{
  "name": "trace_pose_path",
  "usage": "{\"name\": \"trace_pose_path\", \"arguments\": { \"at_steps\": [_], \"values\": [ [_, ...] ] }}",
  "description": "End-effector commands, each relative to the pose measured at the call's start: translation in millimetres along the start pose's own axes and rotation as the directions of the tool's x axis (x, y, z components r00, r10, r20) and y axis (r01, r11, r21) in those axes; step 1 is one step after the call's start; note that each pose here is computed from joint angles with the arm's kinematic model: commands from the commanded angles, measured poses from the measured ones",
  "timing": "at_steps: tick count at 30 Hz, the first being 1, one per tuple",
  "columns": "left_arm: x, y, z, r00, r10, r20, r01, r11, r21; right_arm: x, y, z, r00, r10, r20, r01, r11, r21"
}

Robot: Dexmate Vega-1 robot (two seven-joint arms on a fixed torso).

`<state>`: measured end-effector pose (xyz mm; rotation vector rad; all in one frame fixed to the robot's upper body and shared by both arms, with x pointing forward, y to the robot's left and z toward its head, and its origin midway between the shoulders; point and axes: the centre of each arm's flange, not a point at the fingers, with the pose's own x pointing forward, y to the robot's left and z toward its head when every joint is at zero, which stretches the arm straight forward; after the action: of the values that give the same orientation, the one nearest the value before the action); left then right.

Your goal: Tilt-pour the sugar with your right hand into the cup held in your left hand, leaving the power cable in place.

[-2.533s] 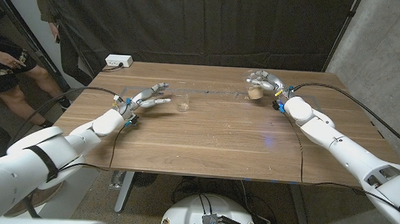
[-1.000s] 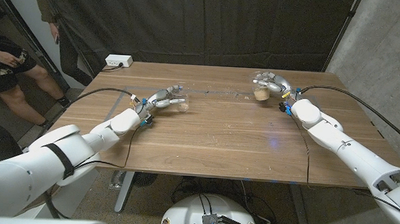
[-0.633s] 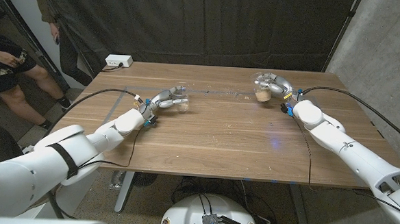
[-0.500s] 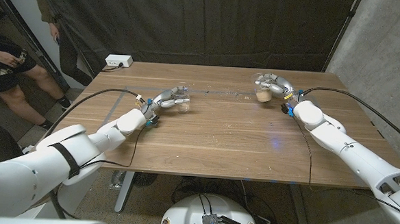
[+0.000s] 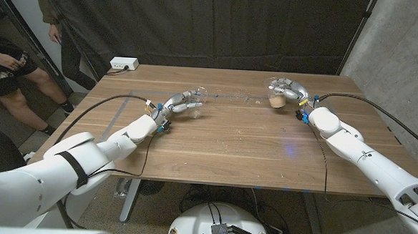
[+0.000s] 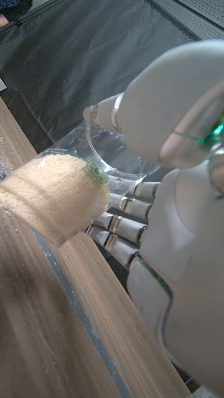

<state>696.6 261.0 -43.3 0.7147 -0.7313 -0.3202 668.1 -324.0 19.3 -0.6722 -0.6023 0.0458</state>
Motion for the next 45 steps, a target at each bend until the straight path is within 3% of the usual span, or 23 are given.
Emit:
{"name": "trace_pose_path", "arguments": {
  "at_steps": [1,13,27,33,45],
  "values": [
    [-7.0,-16.1,-5.9,0.998,0.056,-0.013,-0.057,0.995,-0.078,0.4,-2.4,-4.9,1.000,0.001,0.001,-0.001,1.000,0.002],
    [-2.8,-18.1,-12.3,0.995,0.080,-0.063,-0.086,0.992,-0.092,4.2,-1.8,-8.6,1.000,0.008,0.001,-0.008,1.000,0.001],
    [2.6,-19.0,-13.1,0.993,0.085,-0.084,-0.096,0.986,-0.134,4.7,-2.9,-16.4,1.000,0.004,-0.003,-0.004,1.000,0.012],
    [5.1,-17.6,-8.2,0.993,0.100,-0.064,-0.108,0.984,-0.144,4.4,-4.2,-20.9,1.000,-0.003,0.000,0.003,1.000,0.022],
    [14.3,-20.5,12.9,0.995,0.094,0.025,-0.090,0.987,-0.135,-0.1,-8.3,-30.2,1.000,-0.026,0.006,0.026,0.998,0.050]
  ]
}}
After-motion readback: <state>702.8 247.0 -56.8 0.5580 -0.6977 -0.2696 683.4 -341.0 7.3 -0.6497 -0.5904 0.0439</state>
